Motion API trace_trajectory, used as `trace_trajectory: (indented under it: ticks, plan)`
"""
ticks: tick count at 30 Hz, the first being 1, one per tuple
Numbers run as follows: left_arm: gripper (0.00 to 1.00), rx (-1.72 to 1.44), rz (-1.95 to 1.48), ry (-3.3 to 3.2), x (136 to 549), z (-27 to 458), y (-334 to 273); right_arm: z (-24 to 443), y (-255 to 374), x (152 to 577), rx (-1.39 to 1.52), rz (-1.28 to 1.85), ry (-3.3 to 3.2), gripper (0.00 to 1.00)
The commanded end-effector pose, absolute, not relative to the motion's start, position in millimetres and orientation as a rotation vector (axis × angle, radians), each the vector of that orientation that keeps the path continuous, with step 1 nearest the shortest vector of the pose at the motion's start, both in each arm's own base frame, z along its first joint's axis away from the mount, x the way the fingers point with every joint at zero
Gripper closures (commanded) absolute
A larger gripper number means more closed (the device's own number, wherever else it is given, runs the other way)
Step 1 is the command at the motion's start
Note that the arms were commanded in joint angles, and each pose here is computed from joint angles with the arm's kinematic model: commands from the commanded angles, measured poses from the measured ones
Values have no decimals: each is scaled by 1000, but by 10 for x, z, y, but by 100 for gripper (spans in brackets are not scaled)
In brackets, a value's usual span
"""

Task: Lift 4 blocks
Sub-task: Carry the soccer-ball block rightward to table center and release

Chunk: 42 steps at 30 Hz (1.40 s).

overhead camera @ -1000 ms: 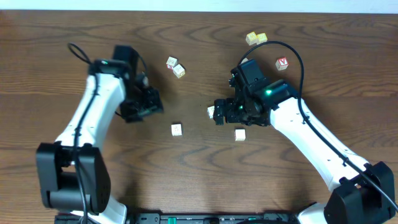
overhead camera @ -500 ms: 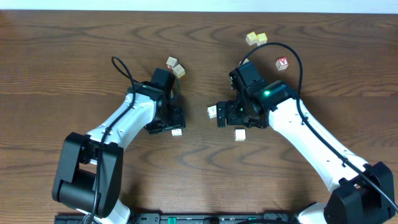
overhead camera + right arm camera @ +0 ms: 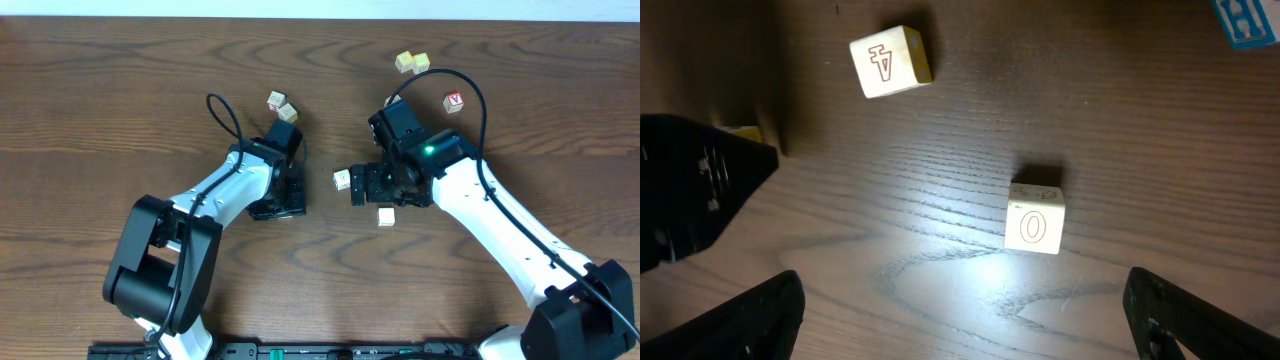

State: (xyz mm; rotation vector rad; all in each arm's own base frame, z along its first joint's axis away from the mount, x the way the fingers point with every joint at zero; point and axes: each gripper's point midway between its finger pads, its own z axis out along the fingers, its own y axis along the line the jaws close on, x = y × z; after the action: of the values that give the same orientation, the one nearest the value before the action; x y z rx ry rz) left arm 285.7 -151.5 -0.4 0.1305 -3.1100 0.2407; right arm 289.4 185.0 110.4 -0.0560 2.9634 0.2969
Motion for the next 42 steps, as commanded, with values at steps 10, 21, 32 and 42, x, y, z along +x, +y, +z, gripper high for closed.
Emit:
trace_trajectory:
  ticks: [10,21,32,42]
  plan:
    - [67,-44,244,-3141,2833,-55,-1709,1149,1835,2943,-30,271,2942,1]
    - [67,-15,305,-3182,2835,-38,-2014,1143,1805,2938,-28,248,2944,1]
    - [59,-66,322,-3194,2846,-32,-2069,1144,1803,2939,-27,246,2944,1]
    - [50,-36,345,-3204,2924,222,-2046,1147,1797,2965,-26,238,2933,1]
